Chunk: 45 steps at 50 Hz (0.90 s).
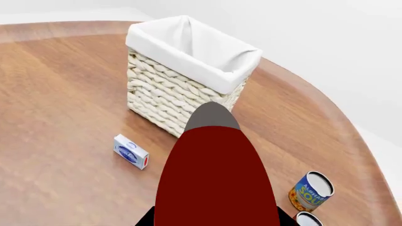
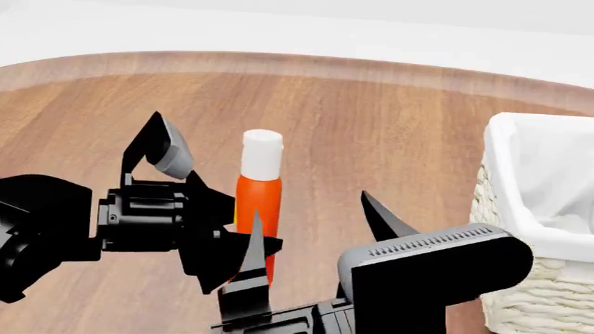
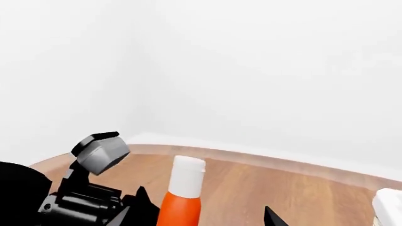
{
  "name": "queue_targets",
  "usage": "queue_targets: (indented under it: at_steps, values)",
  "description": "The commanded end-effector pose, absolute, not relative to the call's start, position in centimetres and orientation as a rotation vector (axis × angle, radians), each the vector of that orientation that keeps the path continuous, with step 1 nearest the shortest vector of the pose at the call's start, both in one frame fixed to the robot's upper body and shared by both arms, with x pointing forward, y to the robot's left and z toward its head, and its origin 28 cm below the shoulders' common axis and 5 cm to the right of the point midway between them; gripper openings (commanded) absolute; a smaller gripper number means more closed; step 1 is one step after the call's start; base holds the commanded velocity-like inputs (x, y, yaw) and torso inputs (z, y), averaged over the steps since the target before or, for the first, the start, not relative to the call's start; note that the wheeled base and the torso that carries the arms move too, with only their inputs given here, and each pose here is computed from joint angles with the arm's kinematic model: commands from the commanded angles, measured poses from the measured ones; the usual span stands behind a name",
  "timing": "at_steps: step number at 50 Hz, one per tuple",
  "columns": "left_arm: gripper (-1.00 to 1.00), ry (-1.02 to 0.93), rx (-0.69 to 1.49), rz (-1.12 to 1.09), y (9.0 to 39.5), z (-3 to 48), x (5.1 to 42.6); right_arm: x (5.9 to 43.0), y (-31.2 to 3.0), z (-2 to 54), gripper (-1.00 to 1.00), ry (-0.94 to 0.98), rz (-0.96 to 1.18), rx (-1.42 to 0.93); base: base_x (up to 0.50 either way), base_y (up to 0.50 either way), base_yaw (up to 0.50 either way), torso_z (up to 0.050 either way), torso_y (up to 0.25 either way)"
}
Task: Pick up the ketchup, and put it in the basket.
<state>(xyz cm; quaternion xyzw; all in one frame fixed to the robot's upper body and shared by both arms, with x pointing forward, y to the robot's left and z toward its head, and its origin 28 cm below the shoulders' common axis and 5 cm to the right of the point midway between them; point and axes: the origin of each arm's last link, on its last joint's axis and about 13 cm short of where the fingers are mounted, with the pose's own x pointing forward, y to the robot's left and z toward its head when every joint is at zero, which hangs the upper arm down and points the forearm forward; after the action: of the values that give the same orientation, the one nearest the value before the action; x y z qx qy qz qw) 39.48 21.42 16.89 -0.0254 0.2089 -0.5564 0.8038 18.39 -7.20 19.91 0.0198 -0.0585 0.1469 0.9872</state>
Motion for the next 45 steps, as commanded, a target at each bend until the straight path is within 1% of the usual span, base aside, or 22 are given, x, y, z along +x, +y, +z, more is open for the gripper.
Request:
queue_targets:
  at_steps: [1,11,26,31,33,45]
  values:
    - [-1.0,0.407,-0.052,-1.219,20.8,17.2,39.6,19.9,-6.5,22.0,1.0,-0.168,0.356,0.062,0.0,0.0,0.0,0.0,0.0]
    - [-1.0,0.408,-0.046,-1.229,20.7,17.2,39.4,21.5,-6.0,22.8,1.0,-0.187,0.386,0.083,0.0,0.0,0.0,0.0,0.001]
    - [-1.0,0.41,-0.042,-1.241,20.7,17.2,39.2,23.4,-5.4,22.5,1.0,-0.169,0.418,0.104,0.0,0.0,0.0,0.0,0.0]
    - [-1.0,0.411,-0.037,-1.242,20.7,17.1,39.2,24.4,-5.4,22.0,1.0,-0.14,0.438,0.146,0.0,0.0,0.0,0.0,0.0]
    - [-1.0,0.412,-0.036,-1.244,20.7,17.1,39.1,24.7,-5.5,21.7,1.0,-0.124,0.45,0.197,0.0,0.0,0.0,0.0,0.0]
    - [-1.0,0.422,-0.026,-1.248,20.6,16.7,39.1,26.4,-6.0,20.8,1.0,-0.096,0.446,0.264,0.0,0.0,0.0,0.0,0.001]
